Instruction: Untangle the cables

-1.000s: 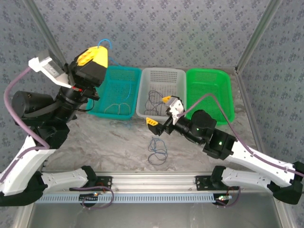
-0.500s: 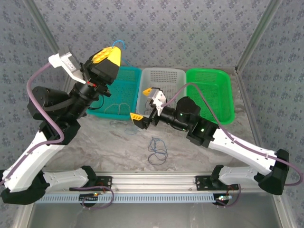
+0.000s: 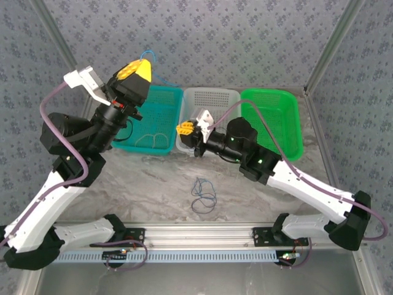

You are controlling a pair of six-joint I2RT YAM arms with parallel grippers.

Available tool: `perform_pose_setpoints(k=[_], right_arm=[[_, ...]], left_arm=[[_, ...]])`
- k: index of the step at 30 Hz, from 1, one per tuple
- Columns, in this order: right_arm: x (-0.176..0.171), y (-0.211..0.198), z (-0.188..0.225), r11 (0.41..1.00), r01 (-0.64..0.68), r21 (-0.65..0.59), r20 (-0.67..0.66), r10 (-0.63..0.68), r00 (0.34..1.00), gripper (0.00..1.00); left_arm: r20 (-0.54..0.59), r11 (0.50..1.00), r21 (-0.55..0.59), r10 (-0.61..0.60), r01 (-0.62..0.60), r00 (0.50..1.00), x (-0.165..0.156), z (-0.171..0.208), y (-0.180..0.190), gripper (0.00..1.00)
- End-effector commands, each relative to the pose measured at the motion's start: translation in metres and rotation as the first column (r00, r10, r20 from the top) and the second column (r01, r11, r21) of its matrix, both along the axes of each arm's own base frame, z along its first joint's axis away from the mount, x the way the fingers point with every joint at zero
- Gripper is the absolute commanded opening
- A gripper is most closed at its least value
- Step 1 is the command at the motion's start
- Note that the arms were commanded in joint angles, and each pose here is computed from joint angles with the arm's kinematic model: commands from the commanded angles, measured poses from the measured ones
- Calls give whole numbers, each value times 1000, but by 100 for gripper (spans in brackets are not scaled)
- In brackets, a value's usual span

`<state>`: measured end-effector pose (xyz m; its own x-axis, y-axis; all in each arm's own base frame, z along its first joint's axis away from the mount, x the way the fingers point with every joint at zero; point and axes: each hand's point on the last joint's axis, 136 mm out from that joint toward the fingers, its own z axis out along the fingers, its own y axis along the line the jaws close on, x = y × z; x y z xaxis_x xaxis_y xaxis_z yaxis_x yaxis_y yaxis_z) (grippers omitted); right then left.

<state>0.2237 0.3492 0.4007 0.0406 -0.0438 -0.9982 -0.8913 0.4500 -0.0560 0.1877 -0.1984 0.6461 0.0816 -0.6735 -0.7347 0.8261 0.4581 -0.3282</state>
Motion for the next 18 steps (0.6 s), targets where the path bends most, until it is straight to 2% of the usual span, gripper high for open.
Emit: perform_pose_setpoints(k=[1,2,3,6,11,13,18], right_arm=[[-3,-29,17,999,50,-14,-12,-50,999,7],[1,-40,22,997,77,-19,-26,-77,997,5],[5,-50,26,994,107,-32,-43,-108,993,4],[24,-84,30,971,222,-92,-85,-230,969,2],[54,-146,60,914,393,-106,-112,-403,908,0],[66,-166,68,892,436,-122,-131,-450,883,0],[96,-203,66,828,524,-199,-168,-556,814,0]], left_arm=[[-19,997,-42,60,-61,998,5,-3,19,0],[-39,997,-41,71,-73,997,11,-9,19,7],[-64,995,-41,85,-87,994,17,-16,20,21],[-140,993,-15,118,-121,983,40,-37,19,52],[-271,994,34,113,-108,956,77,-79,9,89],[-312,994,46,110,-101,944,88,-95,5,98],[-394,994,55,104,-89,913,108,-131,-2,100]])
